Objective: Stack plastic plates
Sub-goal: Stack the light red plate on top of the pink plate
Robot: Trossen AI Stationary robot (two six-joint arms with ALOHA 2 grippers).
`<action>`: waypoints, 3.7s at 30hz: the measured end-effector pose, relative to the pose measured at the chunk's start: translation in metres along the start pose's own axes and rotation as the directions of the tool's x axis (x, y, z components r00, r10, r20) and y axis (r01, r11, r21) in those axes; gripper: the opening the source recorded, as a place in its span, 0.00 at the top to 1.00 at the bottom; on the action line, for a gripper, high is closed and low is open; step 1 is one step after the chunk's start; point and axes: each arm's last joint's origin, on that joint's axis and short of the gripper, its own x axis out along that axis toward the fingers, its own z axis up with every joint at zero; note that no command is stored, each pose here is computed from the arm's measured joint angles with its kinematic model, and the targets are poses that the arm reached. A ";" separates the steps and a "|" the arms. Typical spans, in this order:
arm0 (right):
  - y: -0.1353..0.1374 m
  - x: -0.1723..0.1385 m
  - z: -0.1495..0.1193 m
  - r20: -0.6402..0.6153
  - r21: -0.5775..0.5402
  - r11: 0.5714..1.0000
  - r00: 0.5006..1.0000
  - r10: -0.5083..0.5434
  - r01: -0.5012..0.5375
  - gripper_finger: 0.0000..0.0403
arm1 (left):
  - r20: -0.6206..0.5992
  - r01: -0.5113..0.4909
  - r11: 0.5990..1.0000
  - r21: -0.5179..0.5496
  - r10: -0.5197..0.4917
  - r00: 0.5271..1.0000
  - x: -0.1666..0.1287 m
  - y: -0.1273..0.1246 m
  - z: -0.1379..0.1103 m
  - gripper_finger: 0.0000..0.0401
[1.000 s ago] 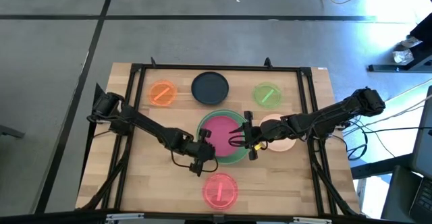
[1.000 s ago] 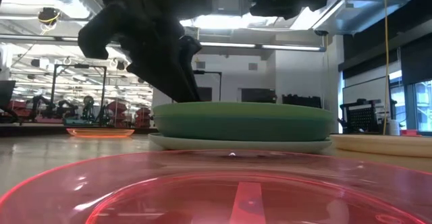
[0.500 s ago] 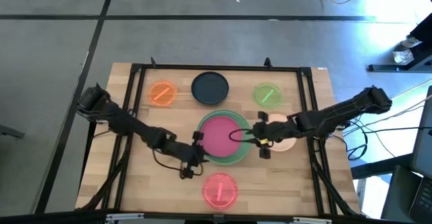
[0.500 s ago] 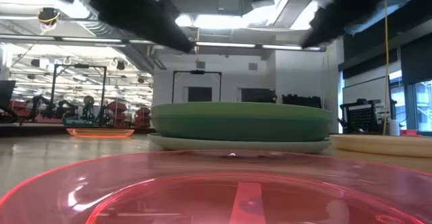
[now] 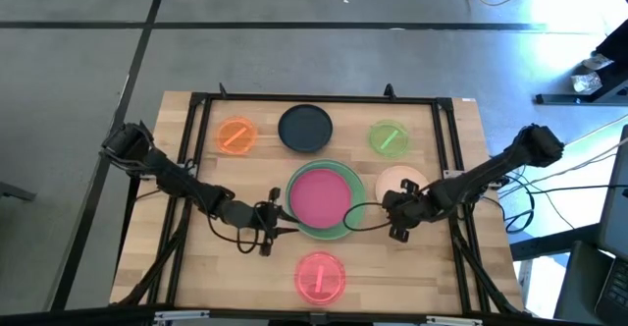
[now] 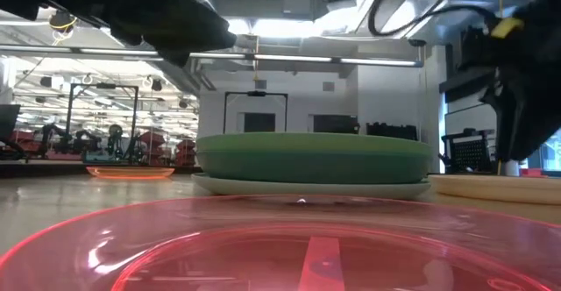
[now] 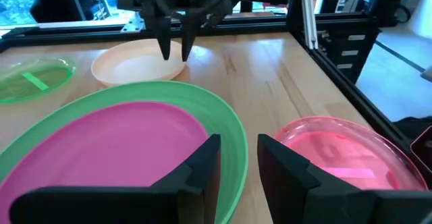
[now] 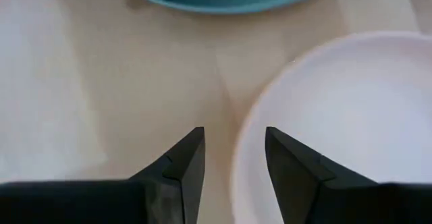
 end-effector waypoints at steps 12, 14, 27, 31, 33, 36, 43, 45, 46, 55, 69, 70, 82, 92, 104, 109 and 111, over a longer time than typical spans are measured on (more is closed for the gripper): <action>-0.008 0.021 -0.013 0.019 -0.037 0.998 0.999 -0.046 0.047 0.64 | 0.003 -0.018 1.000 -0.001 0.018 1.000 0.000 0.001 0.000 0.77; -0.006 0.023 -0.013 0.027 -0.049 0.999 1.000 -0.015 0.017 0.64 | 0.003 -0.017 1.000 -0.001 0.017 1.000 0.000 0.001 0.000 0.77; -0.008 0.024 -0.013 0.040 -0.146 0.988 0.998 -0.044 0.050 0.90 | 0.026 -0.011 0.998 -0.062 0.013 1.000 0.000 0.000 0.003 0.77; -0.008 0.024 -0.013 0.045 -0.166 0.985 0.998 -0.050 0.057 0.99 | 0.025 -0.012 0.998 -0.061 0.013 1.000 0.000 0.000 0.003 0.77; -0.008 0.024 -0.013 0.046 -0.177 0.983 0.998 -0.051 0.058 0.97 | 0.024 -0.011 0.998 -0.061 0.013 1.000 0.000 0.000 0.003 0.77; -0.008 0.024 -0.013 0.045 -0.181 0.982 0.998 -0.051 0.058 0.96 | 0.024 -0.012 0.998 -0.061 0.013 1.000 0.000 0.000 0.003 0.77; -0.008 0.023 -0.013 0.045 -0.182 0.981 0.998 -0.053 0.060 0.99 | 0.024 -0.012 0.998 -0.061 0.014 1.000 0.000 0.000 0.003 0.77; -0.009 0.021 -0.012 0.044 -0.188 0.979 0.996 -0.078 0.085 1.00 | 0.024 -0.013 0.998 -0.061 0.014 1.000 0.000 0.000 0.003 0.77; -0.008 0.019 -0.011 0.045 -0.189 0.977 0.995 -0.093 0.100 1.00 | 0.025 -0.013 0.998 -0.061 0.014 1.000 0.000 0.000 0.003 0.77; 0.000 -0.003 0.007 0.077 -0.213 0.966 0.989 -0.130 0.144 1.00 | 0.026 -0.019 0.998 -0.061 0.020 0.999 0.000 0.001 0.003 0.77; -0.011 0.023 -0.020 -0.066 -0.064 0.997 0.997 -0.035 0.031 0.92 | 0.022 -0.018 0.998 -0.060 0.020 1.000 0.000 0.001 0.002 0.77; -0.012 0.024 -0.021 -0.069 -0.065 0.997 0.997 -0.039 0.034 0.90 | 0.022 -0.019 0.998 -0.060 0.020 1.000 0.000 0.001 0.002 0.77; -0.018 0.028 -0.026 -0.036 -0.170 0.981 0.994 -0.102 0.094 0.88 | 0.022 -0.020 0.998 -0.060 0.022 1.000 0.000 0.001 0.002 0.77; -0.012 0.012 -0.013 -0.028 -0.268 0.953 0.987 -0.156 0.143 0.99 | 0.022 -0.022 0.998 -0.060 0.023 0.999 0.000 0.001 0.002 0.77; 0.025 -0.036 0.048 0.316 -0.421 0.889 0.948 -0.041 0.179 0.99 | 0.022 -0.030 0.998 -0.063 0.032 0.999 0.001 0.003 0.003 0.77; 0.040 -0.034 0.066 0.461 -0.489 0.855 0.883 0.085 0.173 1.00 | 0.021 -0.031 0.998 -0.062 0.032 0.999 0.001 0.003 0.003 0.77; 0.047 -0.027 0.073 0.480 -0.515 0.844 0.866 0.142 0.147 0.99 | 0.021 -0.030 0.998 -0.063 0.032 0.999 0.001 0.003 0.003 0.77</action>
